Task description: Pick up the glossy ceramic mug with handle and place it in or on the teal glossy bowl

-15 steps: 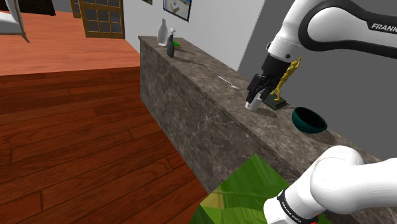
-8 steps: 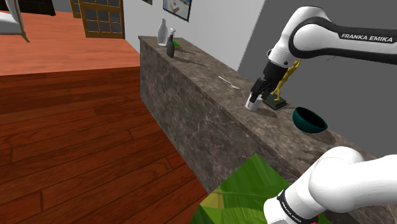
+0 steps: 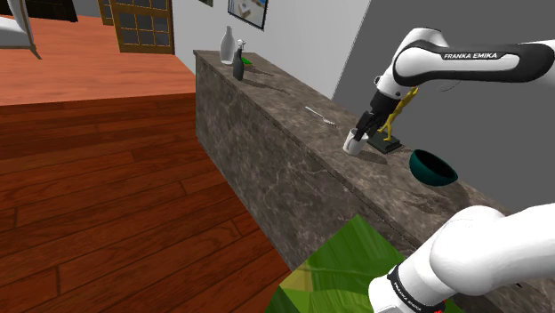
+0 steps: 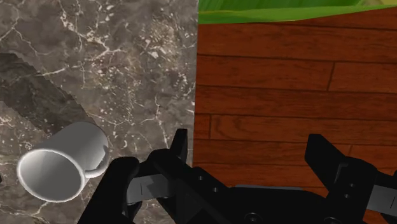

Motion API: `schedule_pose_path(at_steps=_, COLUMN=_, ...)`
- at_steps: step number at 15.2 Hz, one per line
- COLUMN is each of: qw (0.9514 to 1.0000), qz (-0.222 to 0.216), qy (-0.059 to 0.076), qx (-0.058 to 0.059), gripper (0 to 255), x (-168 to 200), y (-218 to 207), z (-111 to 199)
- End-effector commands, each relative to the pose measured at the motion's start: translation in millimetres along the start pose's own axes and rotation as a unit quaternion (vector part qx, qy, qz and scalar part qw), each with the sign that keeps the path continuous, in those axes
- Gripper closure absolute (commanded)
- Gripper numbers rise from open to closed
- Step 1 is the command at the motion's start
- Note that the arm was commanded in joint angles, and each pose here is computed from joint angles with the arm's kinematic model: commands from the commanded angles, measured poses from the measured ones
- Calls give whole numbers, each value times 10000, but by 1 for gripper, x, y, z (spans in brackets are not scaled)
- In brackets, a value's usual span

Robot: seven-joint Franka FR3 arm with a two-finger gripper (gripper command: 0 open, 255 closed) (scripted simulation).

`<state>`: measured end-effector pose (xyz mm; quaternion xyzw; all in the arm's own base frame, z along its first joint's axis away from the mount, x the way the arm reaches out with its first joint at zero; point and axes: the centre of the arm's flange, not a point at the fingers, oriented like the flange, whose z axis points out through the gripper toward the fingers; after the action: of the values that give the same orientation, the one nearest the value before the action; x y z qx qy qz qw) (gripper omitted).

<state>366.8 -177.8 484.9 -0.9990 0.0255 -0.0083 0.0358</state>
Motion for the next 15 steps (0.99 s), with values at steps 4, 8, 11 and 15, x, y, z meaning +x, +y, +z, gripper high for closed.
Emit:
schedule_pose_path(at_steps=4, qw=9999, qz=-108, qy=26, qx=-28, gripper=0, x=20, y=60, z=16)
schedule_pose_path(at_steps=8, qw=9998, qz=-187, qy=45, qx=-45, gripper=0, x=37, y=107, z=30)
schedule_pose_path(at_steps=11, qw=9997, qz=-247, qy=59, qx=-58, gripper=0, x=50, y=143, z=41)
schedule_pose_path(at_steps=15, qw=9994, qz=-327, qy=78, qx=-75, gripper=0, x=68, y=190, z=54)
